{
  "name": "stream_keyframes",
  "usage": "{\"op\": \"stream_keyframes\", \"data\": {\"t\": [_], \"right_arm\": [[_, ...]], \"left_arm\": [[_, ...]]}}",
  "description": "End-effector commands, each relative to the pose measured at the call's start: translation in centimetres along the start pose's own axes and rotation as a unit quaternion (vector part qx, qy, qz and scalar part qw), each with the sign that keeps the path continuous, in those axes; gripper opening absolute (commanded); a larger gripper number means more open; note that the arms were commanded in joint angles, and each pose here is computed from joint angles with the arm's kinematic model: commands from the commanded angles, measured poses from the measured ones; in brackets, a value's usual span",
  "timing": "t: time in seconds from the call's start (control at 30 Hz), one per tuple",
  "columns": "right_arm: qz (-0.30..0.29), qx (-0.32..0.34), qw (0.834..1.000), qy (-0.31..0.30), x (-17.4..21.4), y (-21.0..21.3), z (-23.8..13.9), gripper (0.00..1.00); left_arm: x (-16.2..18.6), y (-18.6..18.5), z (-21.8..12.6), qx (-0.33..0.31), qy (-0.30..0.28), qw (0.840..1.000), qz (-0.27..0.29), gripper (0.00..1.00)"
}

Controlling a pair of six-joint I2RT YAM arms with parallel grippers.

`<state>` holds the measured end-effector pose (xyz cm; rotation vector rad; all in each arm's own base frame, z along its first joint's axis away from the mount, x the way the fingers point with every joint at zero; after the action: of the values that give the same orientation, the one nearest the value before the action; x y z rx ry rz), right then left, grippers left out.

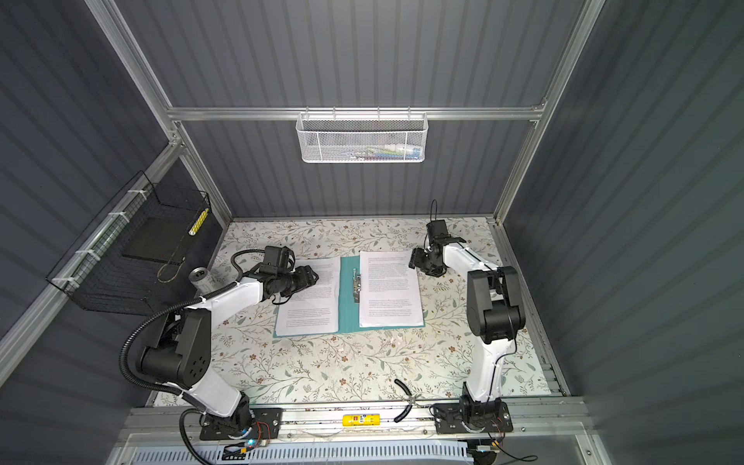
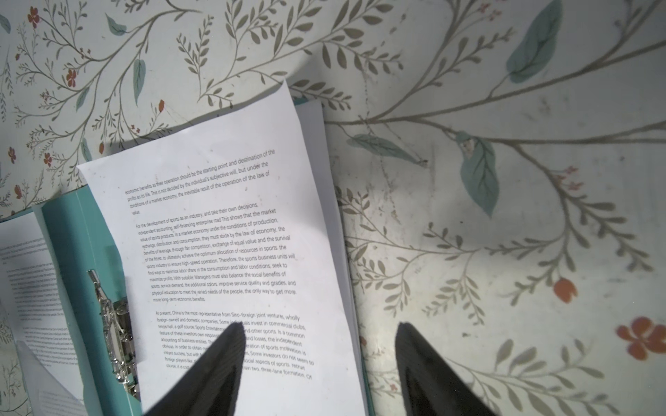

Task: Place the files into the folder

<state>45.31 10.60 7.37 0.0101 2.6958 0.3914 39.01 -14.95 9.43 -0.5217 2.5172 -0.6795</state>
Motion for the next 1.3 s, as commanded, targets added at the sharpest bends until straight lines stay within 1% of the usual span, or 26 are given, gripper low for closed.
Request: {"op": "stream_keyframes", "data": {"t": [0.0,0.4,0.7,0.9,1.07,1.27], "right_arm": [[0.003,-0.004,1.000,0.020,1.0,0.0,1.3,0.68],[-0.005,-0.014,0.999,0.038,2.0,1.5,3.4,0.67],[-0.019,-0.022,0.999,0.040,2.3,2.9,3.8,0.66],[-0.026,-0.014,0.999,0.044,2.6,3.2,4.1,0.67],[-0.032,0.007,0.999,0.033,2.0,2.8,3.5,0.69],[-0.034,0.013,0.999,0.032,1.7,2.8,3.5,0.69]], "left_arm": [[0.3,0.0,0.4,0.001,0.002,1.000,0.010,0.74],[0.5,0.1,0.4,-0.001,0.004,1.000,0.012,0.74],[0.8,0.5,0.2,-0.007,0.005,1.000,0.014,0.74],[0.9,0.7,0.5,-0.010,0.007,1.000,0.012,0.74],[1.2,1.1,1.0,-0.015,0.013,1.000,0.010,0.73],[1.3,1.2,1.3,-0.013,0.015,1.000,0.007,0.73]]}}
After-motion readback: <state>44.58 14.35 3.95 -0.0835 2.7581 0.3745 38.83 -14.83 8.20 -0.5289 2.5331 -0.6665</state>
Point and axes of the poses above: each gripper's point midway between its finger pads, its own z axis out along the fingers, its own y axis along the line the jaws close on, x = y × z, the point moved 1 cm from there along -z, back along the fingers, and after that the axes turned 11 degrees about -z, right-handed, at the moved point
